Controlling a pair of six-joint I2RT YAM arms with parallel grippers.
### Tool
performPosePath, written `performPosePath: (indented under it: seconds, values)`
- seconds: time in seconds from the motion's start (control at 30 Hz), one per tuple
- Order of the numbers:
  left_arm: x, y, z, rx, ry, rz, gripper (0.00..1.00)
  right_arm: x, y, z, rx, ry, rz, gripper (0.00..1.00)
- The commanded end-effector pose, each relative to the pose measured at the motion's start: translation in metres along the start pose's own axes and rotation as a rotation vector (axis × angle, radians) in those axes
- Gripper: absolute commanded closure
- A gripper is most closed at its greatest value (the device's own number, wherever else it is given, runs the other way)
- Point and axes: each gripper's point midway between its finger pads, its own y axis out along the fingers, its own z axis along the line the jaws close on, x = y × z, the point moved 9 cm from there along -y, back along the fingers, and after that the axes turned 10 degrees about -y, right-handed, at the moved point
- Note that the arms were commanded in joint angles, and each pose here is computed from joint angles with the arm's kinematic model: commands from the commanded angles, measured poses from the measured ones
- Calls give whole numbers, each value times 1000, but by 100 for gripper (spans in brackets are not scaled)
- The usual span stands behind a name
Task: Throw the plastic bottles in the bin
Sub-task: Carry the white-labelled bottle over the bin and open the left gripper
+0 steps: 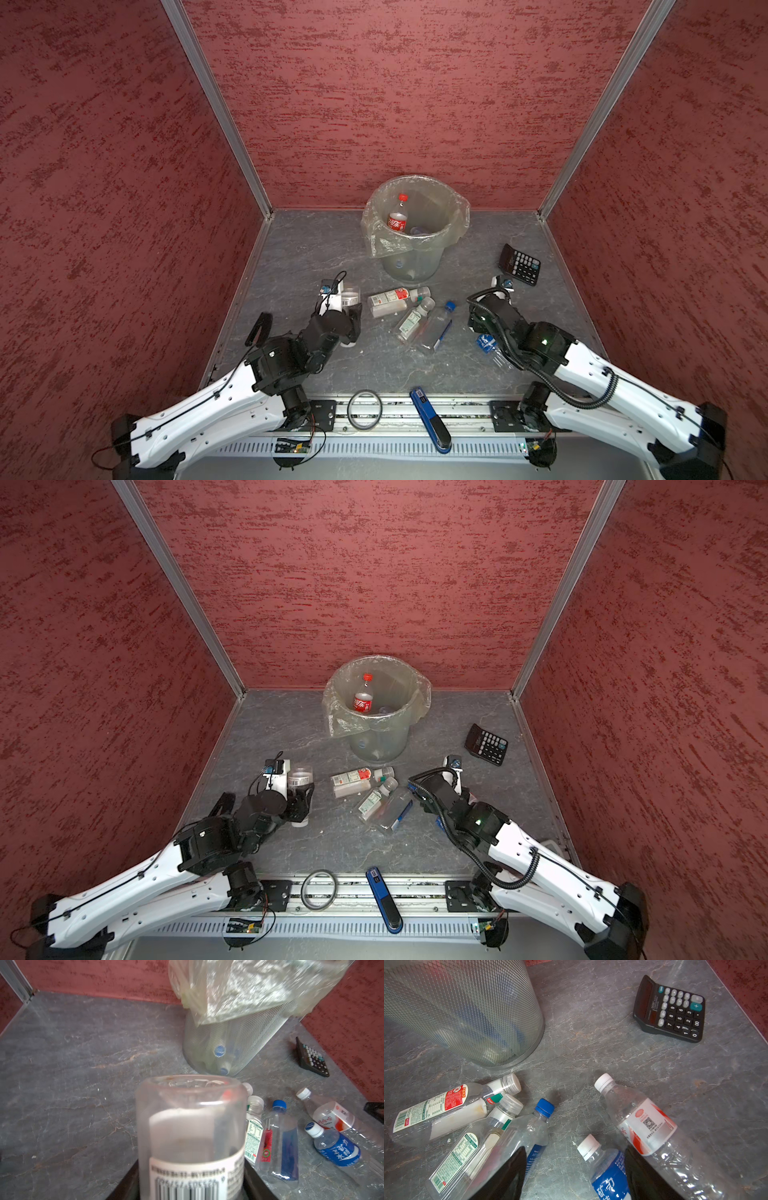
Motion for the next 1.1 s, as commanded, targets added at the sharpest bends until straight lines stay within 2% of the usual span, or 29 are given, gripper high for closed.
performPosePath:
  seconds: [0.0, 0.23, 0.4, 0.5, 0.63, 0.67, 0.73, 0.8, 0.83, 0.93, 1.07]
  values:
    - [29, -18, -12, -43, -1, -157, 61, 8, -4, 1, -3, 35, -44, 25]
    - [75, -44, -61, -223, 28, -353, 59, 8, -3, 2, -11, 33, -35, 25]
    - [110, -50, -99, -288, 70, -506, 57, 9, -3, 3, -4, 41, -35, 26]
    - [137, -42, -121, -300, 81, -582, 56, 8, -4, 3, 0, 44, -26, 26]
    - [184, 4, -137, -329, 57, -586, 54, 5, -4, 3, 7, 54, 0, 26]
    - [198, 17, -138, -326, 45, -590, 52, 4, -5, 3, 9, 57, 3, 26]
    - [229, 60, -142, -325, 21, -563, 38, 3, -8, 3, 20, 62, 2, 25]
    - [255, 95, -147, -328, 7, -494, 8, 4, -11, 3, 22, 69, 1, 26]
    - [261, 110, -151, -324, 13, -447, 2, 5, -13, 2, 21, 66, 1, 26]
    - [256, 133, -157, -364, 26, -371, 0, 4, -19, -2, 6, 69, 0, 25]
    - [252, 121, -151, -342, 26, -397, 0, 1, -21, -4, 20, 73, -2, 25]
